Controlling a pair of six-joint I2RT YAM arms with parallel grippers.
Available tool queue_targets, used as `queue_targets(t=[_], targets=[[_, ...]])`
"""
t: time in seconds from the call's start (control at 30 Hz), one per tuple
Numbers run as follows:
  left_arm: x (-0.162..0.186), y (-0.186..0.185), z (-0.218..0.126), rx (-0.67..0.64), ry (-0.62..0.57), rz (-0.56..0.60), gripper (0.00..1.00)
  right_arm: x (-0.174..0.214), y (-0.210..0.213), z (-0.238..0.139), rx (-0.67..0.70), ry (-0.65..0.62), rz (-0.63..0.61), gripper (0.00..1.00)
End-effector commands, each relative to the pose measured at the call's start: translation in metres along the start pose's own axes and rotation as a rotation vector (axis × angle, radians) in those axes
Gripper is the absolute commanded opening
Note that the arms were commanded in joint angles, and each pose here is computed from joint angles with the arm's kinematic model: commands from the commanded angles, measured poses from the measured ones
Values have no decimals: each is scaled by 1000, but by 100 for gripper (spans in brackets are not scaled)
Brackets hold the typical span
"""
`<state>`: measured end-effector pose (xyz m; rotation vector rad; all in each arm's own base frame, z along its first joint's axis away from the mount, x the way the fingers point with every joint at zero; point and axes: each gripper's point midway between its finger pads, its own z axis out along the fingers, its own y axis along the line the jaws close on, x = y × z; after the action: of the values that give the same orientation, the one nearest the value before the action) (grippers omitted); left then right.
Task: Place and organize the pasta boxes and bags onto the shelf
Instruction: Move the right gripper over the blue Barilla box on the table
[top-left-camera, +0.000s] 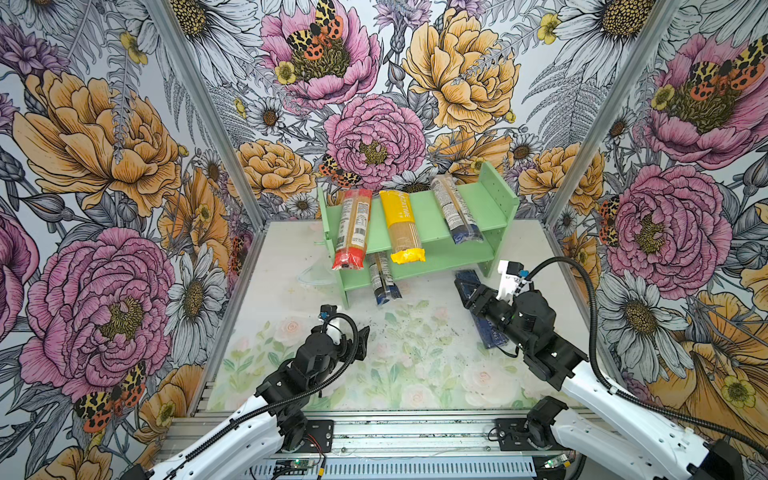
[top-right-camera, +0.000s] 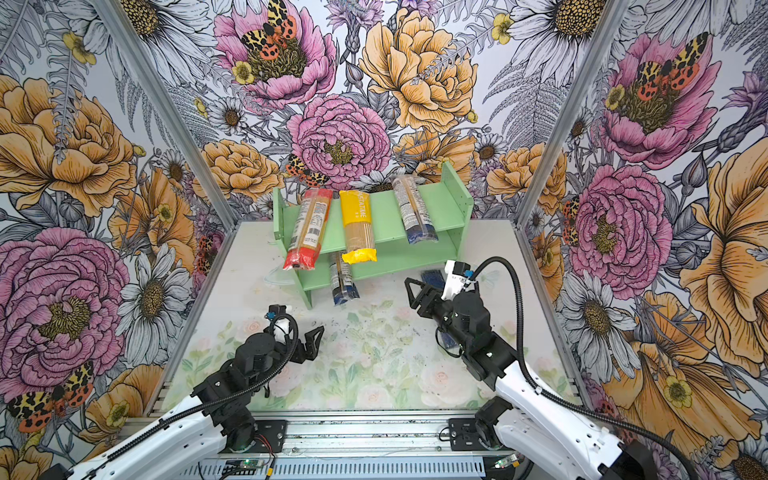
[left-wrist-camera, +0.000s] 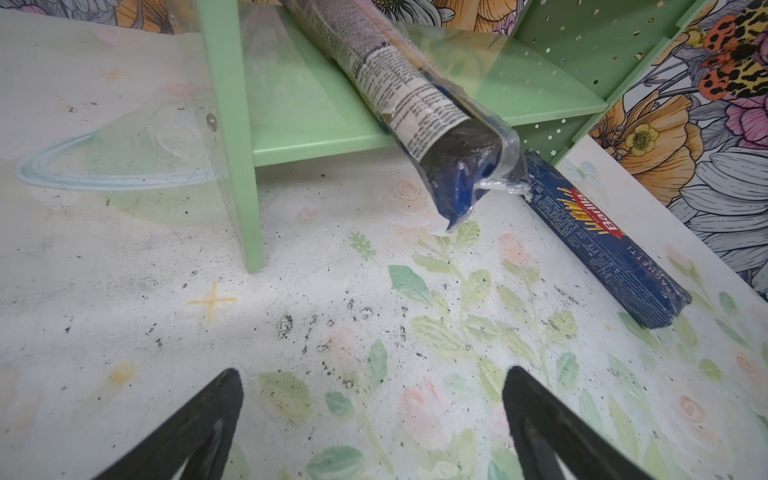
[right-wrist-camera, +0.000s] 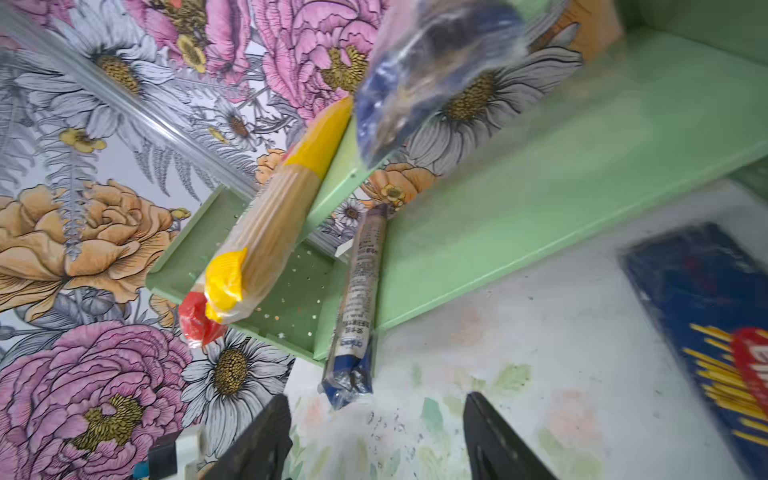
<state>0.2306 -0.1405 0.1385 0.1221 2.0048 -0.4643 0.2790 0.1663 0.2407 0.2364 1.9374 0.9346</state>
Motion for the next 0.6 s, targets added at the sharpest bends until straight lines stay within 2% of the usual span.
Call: queue_targets(t=[0.0, 0.03, 0.13, 0.37, 0.57], targets=[[-1, -1, 1, 14, -4, -10, 99, 53, -46, -11, 149, 284, -39, 70], [-1, -2, 1, 14, -1, -8, 99, 56, -52, -13, 170, 310, -41, 74], [-1, -2, 1, 13, -1, -10, 99, 61, -68, -16, 246, 373, -70, 77], [-1, -1, 2, 6, 0, -12, 99, 56, -109, -31, 485, 455, -162, 79], [-1, -1, 2, 4, 3, -12, 99, 59, -145, -44, 630, 493, -130, 83]])
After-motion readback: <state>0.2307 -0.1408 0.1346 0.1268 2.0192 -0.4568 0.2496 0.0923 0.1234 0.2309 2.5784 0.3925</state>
